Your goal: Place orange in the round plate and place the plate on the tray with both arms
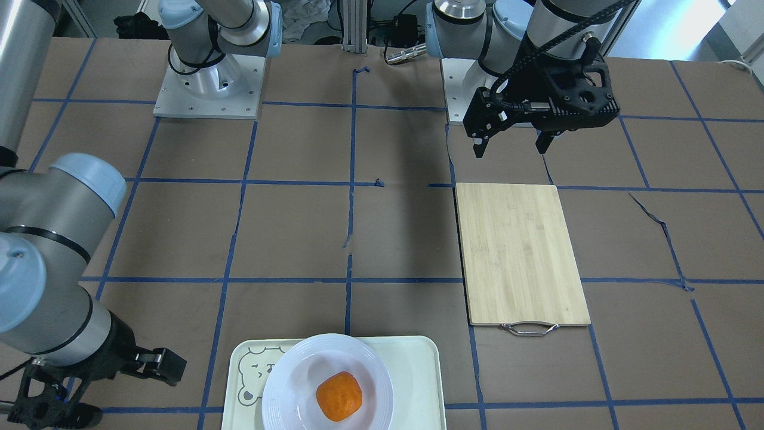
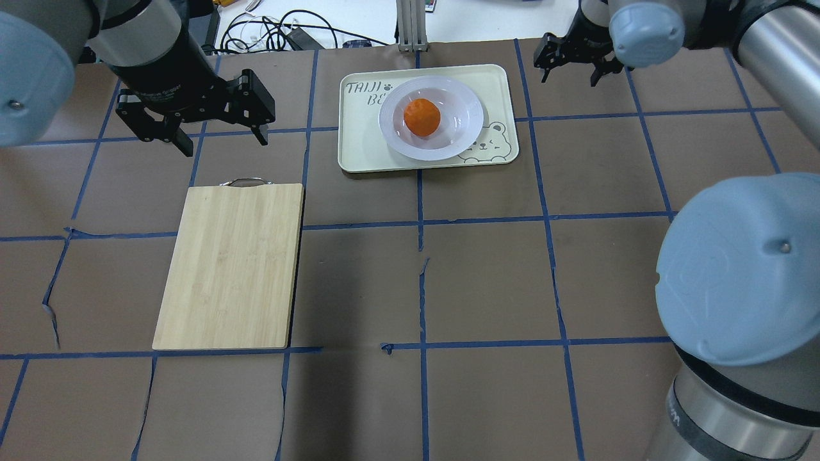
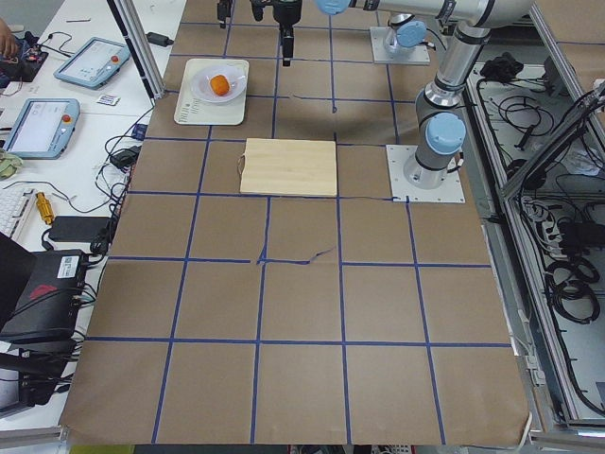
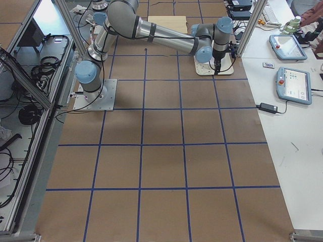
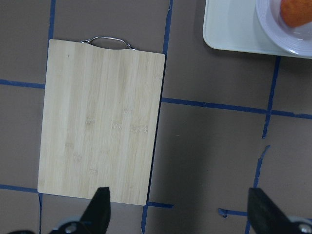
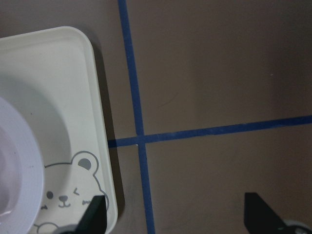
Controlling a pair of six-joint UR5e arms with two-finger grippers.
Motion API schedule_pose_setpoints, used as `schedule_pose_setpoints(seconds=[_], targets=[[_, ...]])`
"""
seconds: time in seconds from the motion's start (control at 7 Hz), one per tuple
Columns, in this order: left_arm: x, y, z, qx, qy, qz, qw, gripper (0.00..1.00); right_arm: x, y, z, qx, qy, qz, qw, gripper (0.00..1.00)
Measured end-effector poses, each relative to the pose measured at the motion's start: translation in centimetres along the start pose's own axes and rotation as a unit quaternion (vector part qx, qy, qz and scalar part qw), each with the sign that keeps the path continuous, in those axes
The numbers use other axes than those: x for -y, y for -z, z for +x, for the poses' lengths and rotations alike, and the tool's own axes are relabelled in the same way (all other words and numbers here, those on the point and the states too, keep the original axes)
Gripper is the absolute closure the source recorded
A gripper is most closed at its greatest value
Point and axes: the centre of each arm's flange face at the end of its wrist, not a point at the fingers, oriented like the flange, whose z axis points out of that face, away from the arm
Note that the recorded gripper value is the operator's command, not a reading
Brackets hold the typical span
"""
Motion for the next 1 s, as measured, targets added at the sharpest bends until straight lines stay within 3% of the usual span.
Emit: schedule_pose_setpoints(seconds=[0.14,0.43,0.57,0.71,1.0], targets=[[0.0,0.0,0.0,0.0,0.0,0.0,1.0,0.0,-1.9,5.1,-1.5,-0.014,0.014,-0.017,0.9997,0.0],[0.0,0.1,0.0,0.001,0.0,0.001,1.0,0.0,-7.9,13.5,-5.7,-0.018,0.059,-0.023,0.9978,0.0],[0.0,0.1,0.0,0.001,0.0,0.001,1.0,0.0,-11.2,15.6,-6.7,-0.015,0.09,-0.03,0.9953,0.0],[-0.1,0.1,0.0,0.001,0.0,0.0,1.0,0.0,-14.1,15.6,-6.6,-0.015,0.109,-0.041,0.993,0.0],[-0.1,0.0,0.0,0.0,0.0,0.0,1.0,0.0,-16.7,15.0,-5.5,-0.014,0.114,-0.027,0.993,0.0]])
